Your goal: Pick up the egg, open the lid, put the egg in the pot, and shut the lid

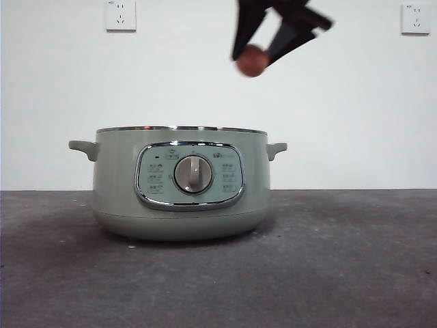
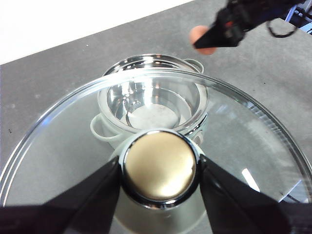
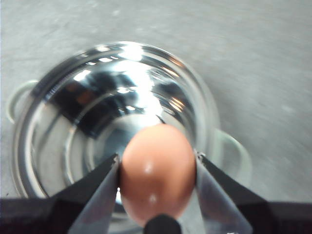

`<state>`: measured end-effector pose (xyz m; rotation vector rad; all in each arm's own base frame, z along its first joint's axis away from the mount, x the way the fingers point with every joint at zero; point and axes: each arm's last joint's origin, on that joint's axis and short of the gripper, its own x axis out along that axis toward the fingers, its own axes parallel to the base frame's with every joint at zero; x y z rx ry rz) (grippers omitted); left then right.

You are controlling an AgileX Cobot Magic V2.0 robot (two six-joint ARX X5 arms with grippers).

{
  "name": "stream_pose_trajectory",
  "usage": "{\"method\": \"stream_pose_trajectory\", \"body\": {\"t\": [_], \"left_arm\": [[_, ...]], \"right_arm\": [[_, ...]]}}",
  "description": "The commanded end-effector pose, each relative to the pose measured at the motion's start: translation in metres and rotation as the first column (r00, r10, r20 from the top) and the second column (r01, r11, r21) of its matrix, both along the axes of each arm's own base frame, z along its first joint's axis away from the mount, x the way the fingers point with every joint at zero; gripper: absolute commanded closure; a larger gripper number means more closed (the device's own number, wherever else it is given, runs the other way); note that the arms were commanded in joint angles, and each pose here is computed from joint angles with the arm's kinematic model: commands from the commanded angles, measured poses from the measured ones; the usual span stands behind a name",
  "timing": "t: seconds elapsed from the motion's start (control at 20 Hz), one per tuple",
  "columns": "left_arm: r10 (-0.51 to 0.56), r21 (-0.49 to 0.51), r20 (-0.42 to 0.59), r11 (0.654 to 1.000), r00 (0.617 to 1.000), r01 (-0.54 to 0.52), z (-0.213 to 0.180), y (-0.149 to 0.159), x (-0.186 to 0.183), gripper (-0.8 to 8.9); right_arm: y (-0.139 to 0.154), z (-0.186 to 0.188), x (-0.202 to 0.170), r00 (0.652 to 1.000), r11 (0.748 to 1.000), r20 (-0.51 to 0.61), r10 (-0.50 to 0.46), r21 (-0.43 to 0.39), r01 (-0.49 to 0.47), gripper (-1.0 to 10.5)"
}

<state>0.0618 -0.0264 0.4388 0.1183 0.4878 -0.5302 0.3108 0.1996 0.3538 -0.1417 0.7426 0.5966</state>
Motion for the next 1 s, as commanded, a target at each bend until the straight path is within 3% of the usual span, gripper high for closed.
{"method": "stream_pose_trajectory", "body": {"t": [0.05,0.35,0.65,1.0], "left_arm": [[-0.004,-0.026,0.060,1.000,0.998,0.005,0.007,0.001,-0.003,8.21],[-0.004,-0.026,0.060,1.000,0.998,0.005,0.007,0.001,-0.003,8.21],[-0.004,-0.026,0.061,1.000,0.998,0.005,0.007,0.001,-0.003,8.21],[-0.004,-0.026,0.061,1.000,0.998,0.005,0.007,0.001,-0.003,8.21]], "right_arm": [[0.028,-0.010,0.018,0.998,0.998,-0.015,0.056,-0.035,-0.056,9.6],[0.078,-0.053,0.061,0.990,0.988,-0.097,0.103,-0.108,-0.113,9.6],[0.092,-0.108,0.078,0.974,0.964,-0.197,0.110,-0.217,-0.153,9.6],[0.095,-0.133,0.081,0.961,0.944,-0.251,0.113,-0.274,-0.182,9.6]]}}
